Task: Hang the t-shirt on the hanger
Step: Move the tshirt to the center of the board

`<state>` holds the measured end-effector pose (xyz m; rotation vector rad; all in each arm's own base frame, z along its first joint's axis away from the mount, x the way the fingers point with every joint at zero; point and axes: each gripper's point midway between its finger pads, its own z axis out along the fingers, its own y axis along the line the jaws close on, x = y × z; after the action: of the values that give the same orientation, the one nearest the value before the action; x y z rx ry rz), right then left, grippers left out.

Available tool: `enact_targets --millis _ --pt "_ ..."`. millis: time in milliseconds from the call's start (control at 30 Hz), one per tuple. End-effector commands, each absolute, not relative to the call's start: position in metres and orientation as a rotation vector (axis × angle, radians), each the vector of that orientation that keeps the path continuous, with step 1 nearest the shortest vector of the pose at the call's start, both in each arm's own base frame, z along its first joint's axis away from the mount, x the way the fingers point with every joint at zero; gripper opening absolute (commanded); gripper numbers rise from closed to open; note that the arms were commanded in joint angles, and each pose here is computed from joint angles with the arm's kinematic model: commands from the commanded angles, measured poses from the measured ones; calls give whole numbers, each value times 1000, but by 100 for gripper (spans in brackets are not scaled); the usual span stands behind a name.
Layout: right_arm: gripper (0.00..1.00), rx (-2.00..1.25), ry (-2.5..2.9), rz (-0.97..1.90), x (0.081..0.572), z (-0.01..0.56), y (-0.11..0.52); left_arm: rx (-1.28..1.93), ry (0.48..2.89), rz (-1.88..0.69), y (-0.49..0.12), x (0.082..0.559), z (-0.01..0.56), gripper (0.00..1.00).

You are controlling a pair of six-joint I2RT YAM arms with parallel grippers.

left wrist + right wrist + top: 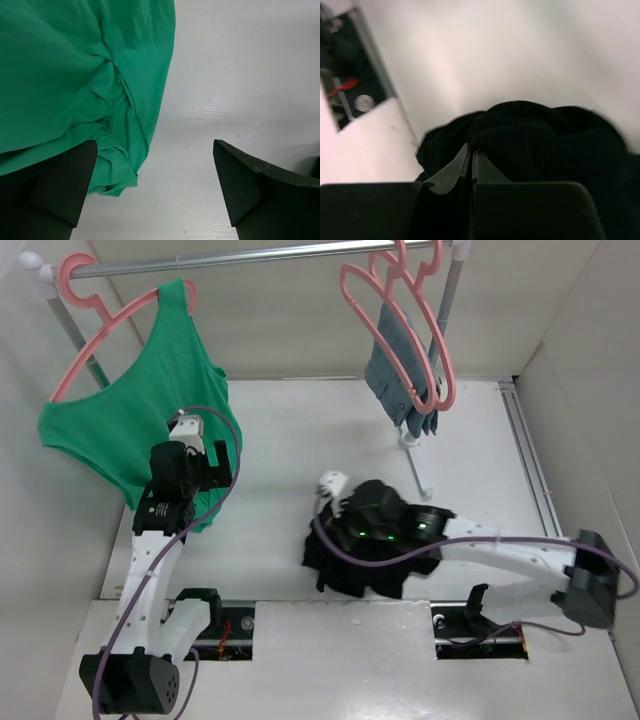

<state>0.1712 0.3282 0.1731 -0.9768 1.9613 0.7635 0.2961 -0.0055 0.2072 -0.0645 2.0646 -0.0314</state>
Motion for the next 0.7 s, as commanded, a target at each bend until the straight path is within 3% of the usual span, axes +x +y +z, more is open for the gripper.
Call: enact_targets --millis 0,67,100,133,200,267,400,567,667 --pt "0 -1206 1678 861 156 220 410 -20 2005 -42 -9 298 229 100" --pt "3 -1338 1647 871 140 210 446 -10 2016 -35 -9 296 227 100" --pt "17 -1378 1648 861 135 204 454 1 2016 -28 -8 296 227 100" --pt "56 -1423 1670 842 133 194 461 1 2016 -28 -8 296 227 100" --pt "78 -1433 1704 797 133 185 458 1 2016 -28 -8 296 227 100" --pt "92 -1411 1725 774 133 183 446 32 2016 -26 -10 296 227 100" --pt "100 -1224 1805 699 143 187 408 133 2020 -73 -21 294 225 100" --pt "100 -1049 1931 593 154 164 373 266 2031 -180 -42 289 220 100" --pt "93 -1058 1988 548 156 143 376 274 2038 -194 -44 288 216 100"
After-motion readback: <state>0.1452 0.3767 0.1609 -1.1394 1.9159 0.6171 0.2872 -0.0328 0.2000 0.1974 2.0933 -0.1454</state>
